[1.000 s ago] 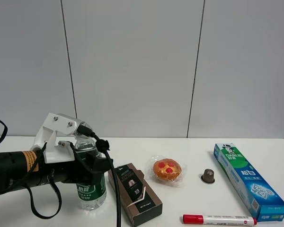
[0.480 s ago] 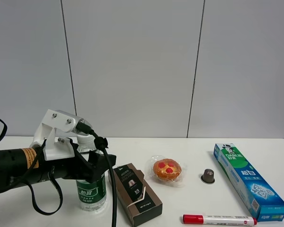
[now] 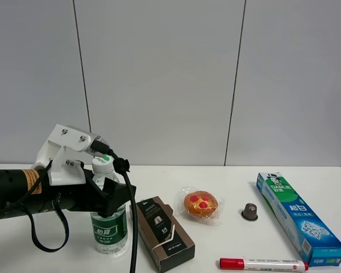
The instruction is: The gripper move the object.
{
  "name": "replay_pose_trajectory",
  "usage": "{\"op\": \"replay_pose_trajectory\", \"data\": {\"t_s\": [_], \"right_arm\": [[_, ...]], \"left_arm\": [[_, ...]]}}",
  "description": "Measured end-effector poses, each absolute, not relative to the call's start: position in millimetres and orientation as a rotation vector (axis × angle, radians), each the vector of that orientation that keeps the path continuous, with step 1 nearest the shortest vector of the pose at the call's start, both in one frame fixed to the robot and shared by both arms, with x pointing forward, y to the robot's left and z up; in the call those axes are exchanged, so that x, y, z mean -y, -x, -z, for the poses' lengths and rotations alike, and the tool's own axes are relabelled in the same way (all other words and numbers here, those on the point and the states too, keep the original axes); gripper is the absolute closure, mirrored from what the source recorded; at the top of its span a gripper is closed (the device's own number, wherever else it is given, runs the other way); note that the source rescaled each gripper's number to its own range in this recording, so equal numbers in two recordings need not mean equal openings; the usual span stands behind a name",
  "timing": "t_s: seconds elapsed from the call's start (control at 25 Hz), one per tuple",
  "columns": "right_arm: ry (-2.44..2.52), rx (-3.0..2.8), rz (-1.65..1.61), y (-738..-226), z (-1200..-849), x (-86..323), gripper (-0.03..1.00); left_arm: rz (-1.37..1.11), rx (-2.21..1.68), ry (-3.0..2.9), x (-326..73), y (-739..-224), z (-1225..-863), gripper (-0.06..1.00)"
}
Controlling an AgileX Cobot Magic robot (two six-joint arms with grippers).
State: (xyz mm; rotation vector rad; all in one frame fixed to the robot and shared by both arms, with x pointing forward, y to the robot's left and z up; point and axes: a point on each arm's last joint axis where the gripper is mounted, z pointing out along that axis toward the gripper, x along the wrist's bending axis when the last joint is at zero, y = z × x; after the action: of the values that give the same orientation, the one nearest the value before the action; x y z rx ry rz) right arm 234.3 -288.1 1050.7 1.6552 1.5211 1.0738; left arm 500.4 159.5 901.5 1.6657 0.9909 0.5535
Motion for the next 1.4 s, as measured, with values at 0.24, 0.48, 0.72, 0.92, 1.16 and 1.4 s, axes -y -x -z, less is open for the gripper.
{"op": "replay_pose_trajectory", "data": {"t_s": [0.24,0.48,0.72,0.92,1.16,1.4], "right_arm": [[-1.655,-1.521,-1.074,-234.3,-1050.7,288.1,-0.03],[-1.655,-1.521,-1.074,-234.3,-1050.7,288.1,-0.03],[-1.655,-1.521,-1.074,-234.3,-1050.7,288.1,-0.03],[-1.655,-1.521,-1.074,-234.3,-1050.7,288.1,-0.03],[-1.655,-1.521,-1.074,-234.3,-1050.7,288.1,-0.03],[-1.655,-1.521,-1.074,-234.3,-1050.7,288.1,-0.03]], "left_arm": [[-0.530,-1.031,-1.743,-162.7,-494.9,-912.3,0.26],[-0.494,-1.106,-1.752,-167.1,-488.7,-927.8,0.26],[-0.473,-1.157,-1.791,-171.7,-480.5,-939.8,0.26],[-0.443,-1.217,-1.834,-171.3,-468.2,-949.1,0.26],[-0.438,-1.262,-1.863,-173.6,-449.5,-969.4,0.25],[-0.477,-1.309,-1.842,-190.0,-427.7,-1008.9,0.25]]}}
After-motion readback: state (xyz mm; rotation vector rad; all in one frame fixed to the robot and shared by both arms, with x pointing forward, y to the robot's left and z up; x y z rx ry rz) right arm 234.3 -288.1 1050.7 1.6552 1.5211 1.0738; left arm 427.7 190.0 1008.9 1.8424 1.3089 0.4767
